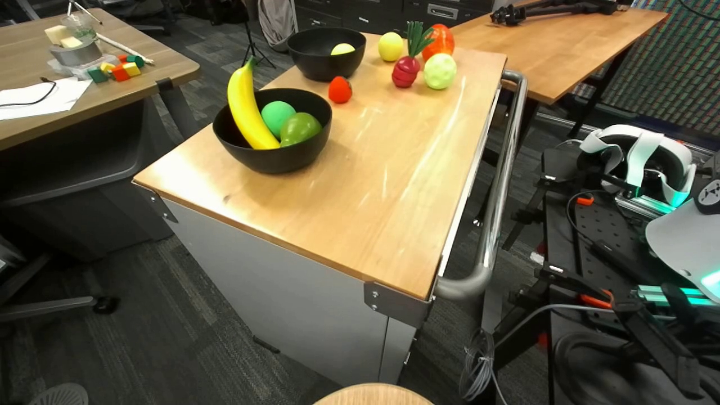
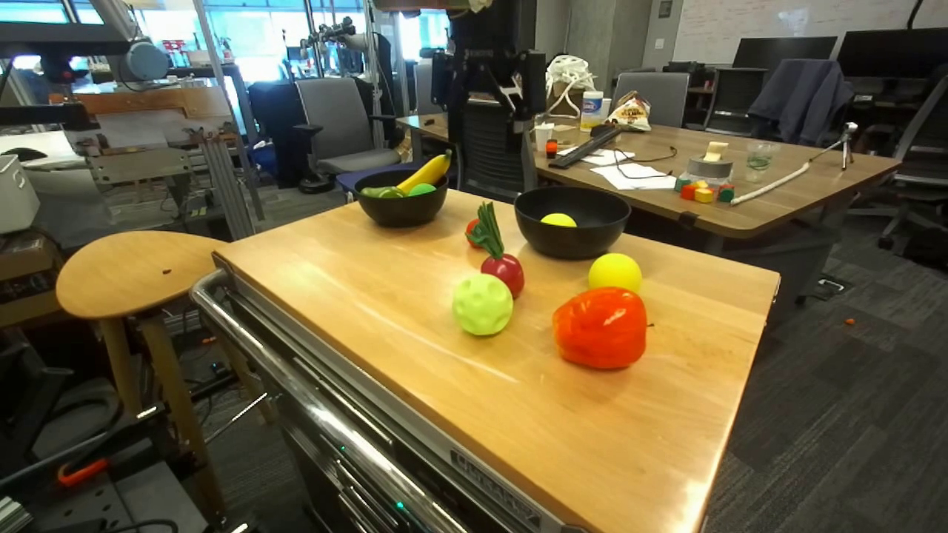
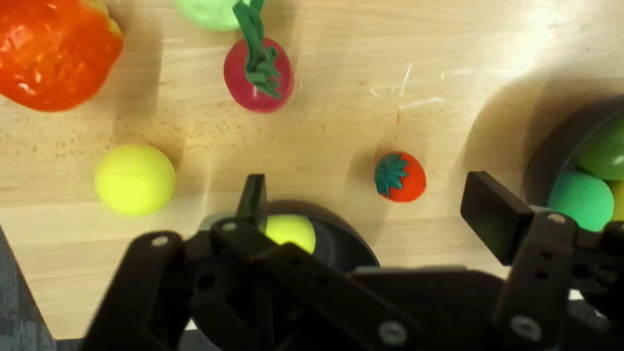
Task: Place the toy fruits and vegetables in the black bowls
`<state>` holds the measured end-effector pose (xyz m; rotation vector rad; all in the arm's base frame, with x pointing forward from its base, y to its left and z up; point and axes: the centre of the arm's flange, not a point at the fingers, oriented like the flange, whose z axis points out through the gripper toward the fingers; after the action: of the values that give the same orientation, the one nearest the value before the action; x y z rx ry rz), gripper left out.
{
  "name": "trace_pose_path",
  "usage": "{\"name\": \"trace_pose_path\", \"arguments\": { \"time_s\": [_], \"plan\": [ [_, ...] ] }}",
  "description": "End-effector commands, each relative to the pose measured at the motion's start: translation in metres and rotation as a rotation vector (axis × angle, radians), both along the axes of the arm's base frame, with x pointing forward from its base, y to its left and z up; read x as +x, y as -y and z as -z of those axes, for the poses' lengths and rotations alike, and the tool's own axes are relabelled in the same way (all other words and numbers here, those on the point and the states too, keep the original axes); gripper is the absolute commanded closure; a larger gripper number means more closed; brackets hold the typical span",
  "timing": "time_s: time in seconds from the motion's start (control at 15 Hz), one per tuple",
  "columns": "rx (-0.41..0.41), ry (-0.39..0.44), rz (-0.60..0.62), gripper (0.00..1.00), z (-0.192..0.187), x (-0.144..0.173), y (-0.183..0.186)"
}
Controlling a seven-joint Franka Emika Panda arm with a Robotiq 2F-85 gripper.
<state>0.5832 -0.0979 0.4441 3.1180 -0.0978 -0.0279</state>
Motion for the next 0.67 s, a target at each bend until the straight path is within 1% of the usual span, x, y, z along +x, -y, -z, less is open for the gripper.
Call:
{"name": "trace_pose_path", "arguments": {
  "time_s": [0.0,0.33,0.4,0.47,0.53,0.6],
  "plan": [
    [-0.038,-0.058,-0.049,0.00,0.011,-0.017,0.012],
    [-0.106,-0.129,-0.084,0.00,0.039,-0.026,0.020],
    [-0.108,-0.137,-0.098,0.00,0.047,-0.025,0.020],
    [-0.099,-0.141,-0.106,0.11,0.056,-0.022,0.020],
    [-0.111,-0.149,-0.089,0.26,0.067,-0.018,0.021],
    [-0.110,-0.167,-0.086,0.32,0.074,-0.017,0.021]
  ]
}}
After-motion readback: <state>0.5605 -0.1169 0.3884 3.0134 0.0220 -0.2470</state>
